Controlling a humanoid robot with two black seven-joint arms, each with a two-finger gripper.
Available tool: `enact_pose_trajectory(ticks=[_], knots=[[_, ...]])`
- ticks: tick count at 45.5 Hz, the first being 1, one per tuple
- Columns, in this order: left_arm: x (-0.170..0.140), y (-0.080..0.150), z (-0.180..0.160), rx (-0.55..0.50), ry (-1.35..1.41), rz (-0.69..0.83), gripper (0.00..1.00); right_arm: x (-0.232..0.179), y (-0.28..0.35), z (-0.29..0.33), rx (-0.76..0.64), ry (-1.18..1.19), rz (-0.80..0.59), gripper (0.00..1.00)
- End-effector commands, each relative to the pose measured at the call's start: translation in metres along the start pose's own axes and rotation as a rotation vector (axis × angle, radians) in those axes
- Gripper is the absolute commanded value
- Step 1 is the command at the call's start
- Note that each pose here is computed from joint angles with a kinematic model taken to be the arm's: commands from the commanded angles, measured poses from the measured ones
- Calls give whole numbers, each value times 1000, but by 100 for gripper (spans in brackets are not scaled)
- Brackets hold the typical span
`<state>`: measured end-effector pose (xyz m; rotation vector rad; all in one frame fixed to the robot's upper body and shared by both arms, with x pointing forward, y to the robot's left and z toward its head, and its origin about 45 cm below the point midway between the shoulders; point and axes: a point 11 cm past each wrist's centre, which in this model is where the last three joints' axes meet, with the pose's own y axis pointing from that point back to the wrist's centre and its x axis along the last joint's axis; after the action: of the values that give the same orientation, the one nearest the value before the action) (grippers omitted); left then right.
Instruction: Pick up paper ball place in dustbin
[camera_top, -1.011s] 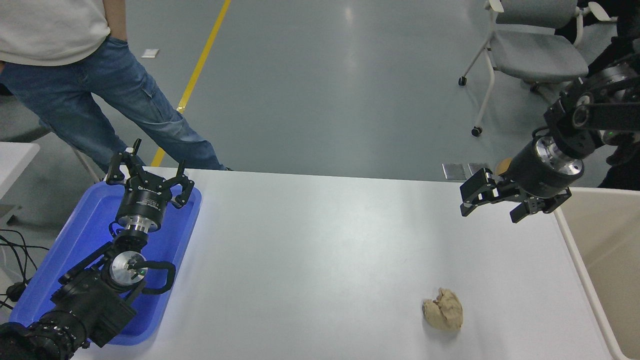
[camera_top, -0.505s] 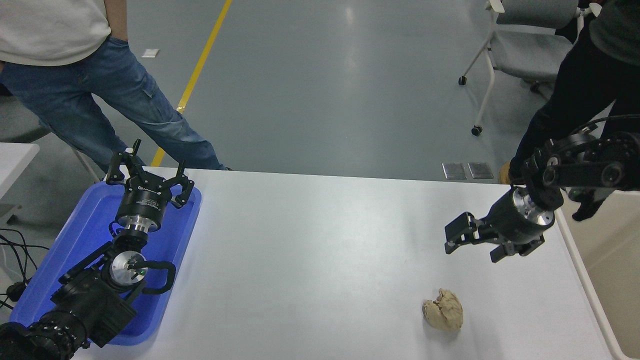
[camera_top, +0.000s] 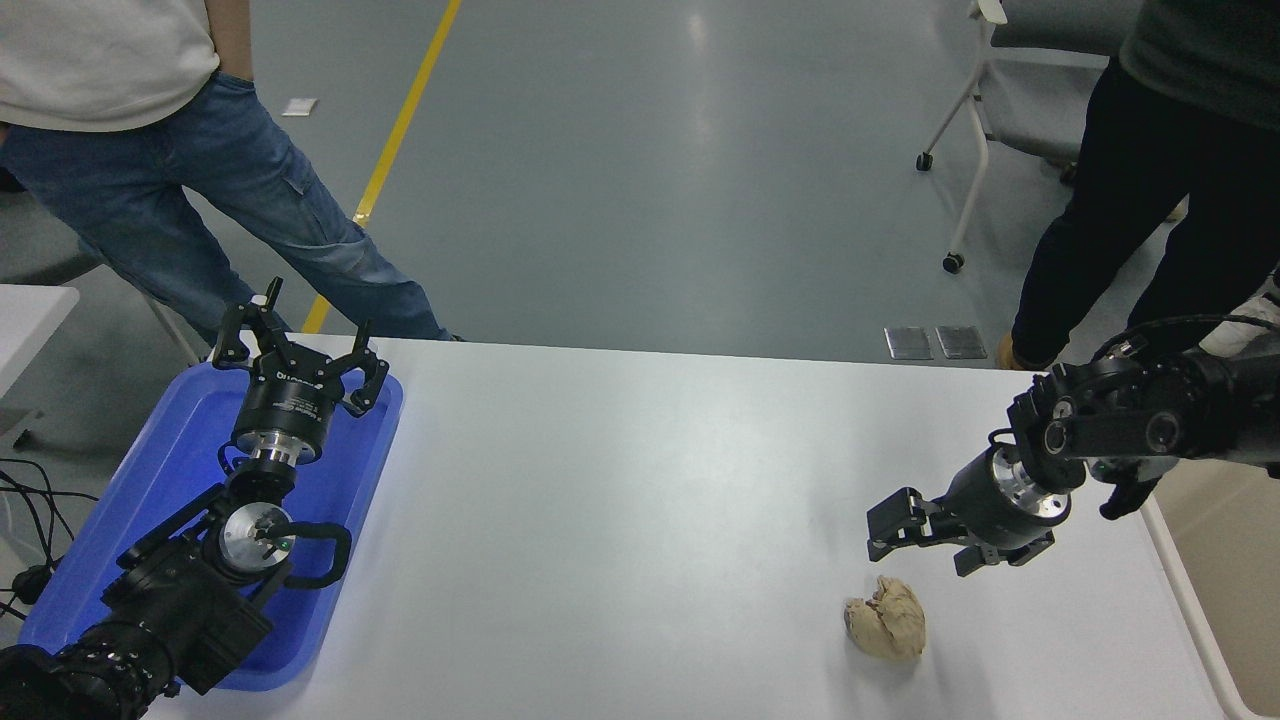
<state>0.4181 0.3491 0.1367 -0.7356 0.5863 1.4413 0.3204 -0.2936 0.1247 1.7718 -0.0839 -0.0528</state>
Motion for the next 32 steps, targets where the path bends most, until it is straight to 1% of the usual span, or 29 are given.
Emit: enact_pose_trajectory(ticks=[1, 27, 32], knots=[[0, 0, 0, 0, 1, 1, 100, -9, -18, 2, 6, -6, -2, 100], [0, 0, 0, 0, -1, 0, 100, -19, -51, 6, 8, -25, 2, 100], [-1, 0, 0, 0, 0, -1, 100, -18, -56, 7, -2, -3, 23, 98]])
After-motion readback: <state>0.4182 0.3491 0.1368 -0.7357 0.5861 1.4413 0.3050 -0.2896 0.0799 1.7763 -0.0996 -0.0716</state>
